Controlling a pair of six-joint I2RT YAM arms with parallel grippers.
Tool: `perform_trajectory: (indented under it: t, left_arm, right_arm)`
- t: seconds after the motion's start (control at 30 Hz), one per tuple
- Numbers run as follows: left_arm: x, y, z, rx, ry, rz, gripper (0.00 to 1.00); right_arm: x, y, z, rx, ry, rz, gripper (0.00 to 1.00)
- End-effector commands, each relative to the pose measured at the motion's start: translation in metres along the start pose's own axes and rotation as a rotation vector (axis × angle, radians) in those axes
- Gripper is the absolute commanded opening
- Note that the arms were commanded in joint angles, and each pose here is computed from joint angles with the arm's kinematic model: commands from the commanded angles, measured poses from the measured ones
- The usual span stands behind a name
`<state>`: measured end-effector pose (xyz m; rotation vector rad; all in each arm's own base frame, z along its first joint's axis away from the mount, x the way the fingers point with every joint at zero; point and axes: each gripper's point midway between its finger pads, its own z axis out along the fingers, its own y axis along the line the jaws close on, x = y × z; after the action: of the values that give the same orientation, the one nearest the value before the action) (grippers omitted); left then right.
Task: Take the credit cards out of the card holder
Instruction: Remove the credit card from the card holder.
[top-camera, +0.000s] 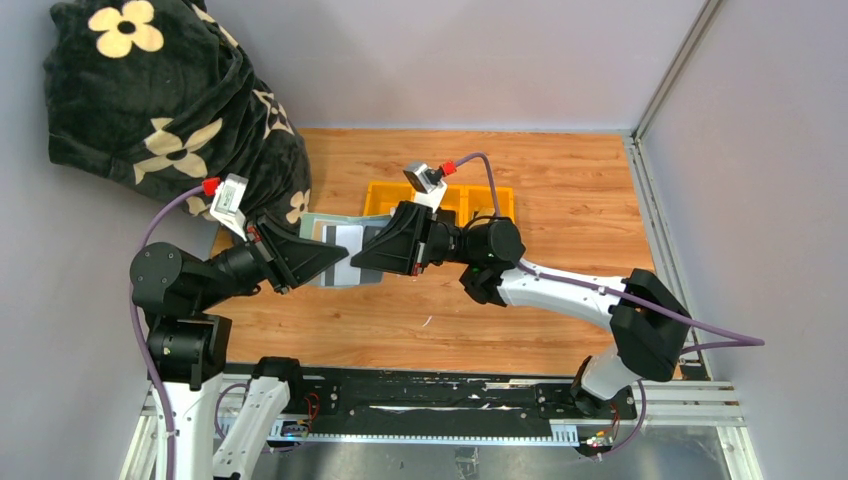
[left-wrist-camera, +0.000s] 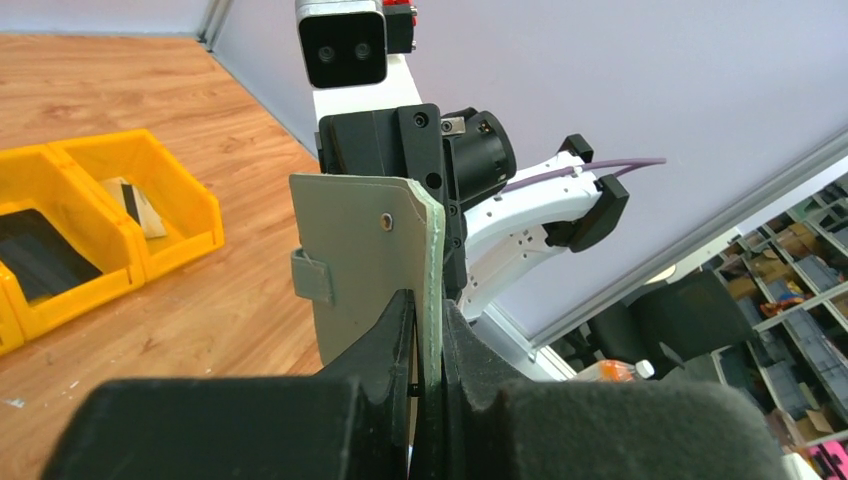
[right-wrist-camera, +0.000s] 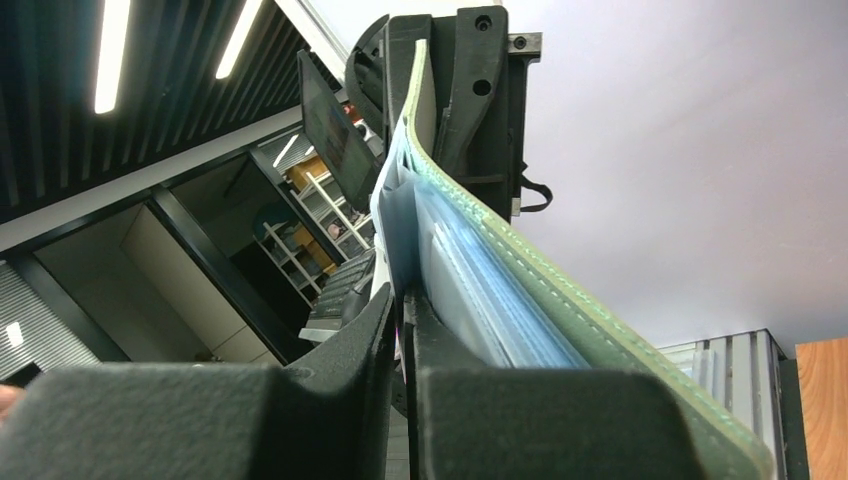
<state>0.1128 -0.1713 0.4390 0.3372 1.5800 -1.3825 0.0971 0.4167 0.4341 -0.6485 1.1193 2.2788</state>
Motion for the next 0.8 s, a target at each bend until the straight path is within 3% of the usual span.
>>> perform_trajectory:
  t: [0.0,0.2,0.37,0.77]
  left_arm:
    - [0.0,-0.015,-0.001,0.061,0.018,0.017,0.07]
    - [-0.002,-0.012,-0.001,0.041,0.004,0.027,0.07]
    - [-0.003,-0.012,-0.001,0.033,0.007,0.033,0.06]
    - [-0.009,-0.023,-0.003,0.042,-0.009,0.042,0.07]
  right_arm:
    - [-0.004,0.027,-0.001,-0.095,-0.021,-0.015,0.13]
    - [-0.007,0.037,0.003,-0.121,-0.008,-0.032,0.18]
    - [-0.005,0.034,0.0,-0.102,-0.003,-0.029,0.0]
    - [-0.005,0.039,-0.023,-0.055,-0.024,-0.074,0.0]
